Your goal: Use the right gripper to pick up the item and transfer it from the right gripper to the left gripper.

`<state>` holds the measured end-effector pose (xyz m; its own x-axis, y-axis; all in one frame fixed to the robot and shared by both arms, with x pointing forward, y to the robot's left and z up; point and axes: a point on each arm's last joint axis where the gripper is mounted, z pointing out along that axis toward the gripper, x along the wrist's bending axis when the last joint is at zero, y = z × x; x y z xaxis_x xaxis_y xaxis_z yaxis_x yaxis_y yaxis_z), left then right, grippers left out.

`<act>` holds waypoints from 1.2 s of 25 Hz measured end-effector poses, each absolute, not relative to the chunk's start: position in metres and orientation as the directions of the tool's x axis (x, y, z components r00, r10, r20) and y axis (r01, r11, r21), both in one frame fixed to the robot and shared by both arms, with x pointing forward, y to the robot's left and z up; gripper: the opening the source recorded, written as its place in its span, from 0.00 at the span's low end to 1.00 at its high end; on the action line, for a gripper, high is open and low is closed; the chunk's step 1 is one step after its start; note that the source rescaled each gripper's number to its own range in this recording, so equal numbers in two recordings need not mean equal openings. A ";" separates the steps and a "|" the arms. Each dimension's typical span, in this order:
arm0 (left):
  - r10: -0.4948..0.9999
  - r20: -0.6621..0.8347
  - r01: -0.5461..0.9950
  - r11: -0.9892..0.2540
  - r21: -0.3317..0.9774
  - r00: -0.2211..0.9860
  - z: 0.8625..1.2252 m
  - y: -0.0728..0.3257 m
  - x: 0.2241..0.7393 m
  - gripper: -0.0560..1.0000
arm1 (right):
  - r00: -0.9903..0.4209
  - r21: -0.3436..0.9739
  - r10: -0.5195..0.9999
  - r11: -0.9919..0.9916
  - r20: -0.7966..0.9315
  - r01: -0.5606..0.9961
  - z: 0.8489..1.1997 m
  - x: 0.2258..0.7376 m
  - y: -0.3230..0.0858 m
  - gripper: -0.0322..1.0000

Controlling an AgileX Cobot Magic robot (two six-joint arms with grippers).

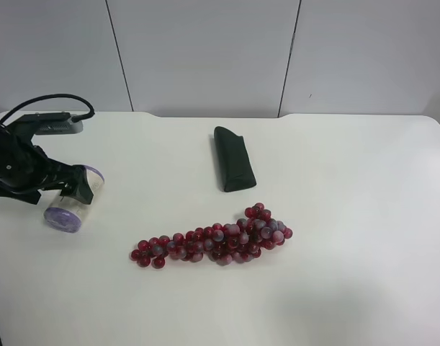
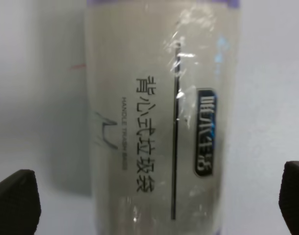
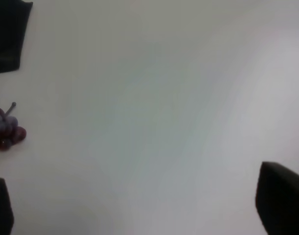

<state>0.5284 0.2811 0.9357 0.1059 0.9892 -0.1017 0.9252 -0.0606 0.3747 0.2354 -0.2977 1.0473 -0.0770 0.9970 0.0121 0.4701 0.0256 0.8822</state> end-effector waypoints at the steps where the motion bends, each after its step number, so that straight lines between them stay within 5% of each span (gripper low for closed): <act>1: 0.989 -0.096 0.919 -0.069 0.389 0.116 0.943 0.281 0.526 0.98 | -0.077 0.882 0.997 0.026 0.012 0.470 1.047 0.235 -0.298 1.00; 20: 0.970 -0.152 0.849 -0.085 0.522 0.191 1.081 0.277 0.402 0.98 | -0.077 0.882 0.997 0.026 0.012 0.470 1.047 0.235 -0.298 1.00; 30: 0.977 -0.081 0.795 -0.110 0.597 0.196 1.092 0.284 0.312 0.99 | -0.077 0.882 0.997 0.026 0.012 0.470 1.047 0.235 -0.298 1.00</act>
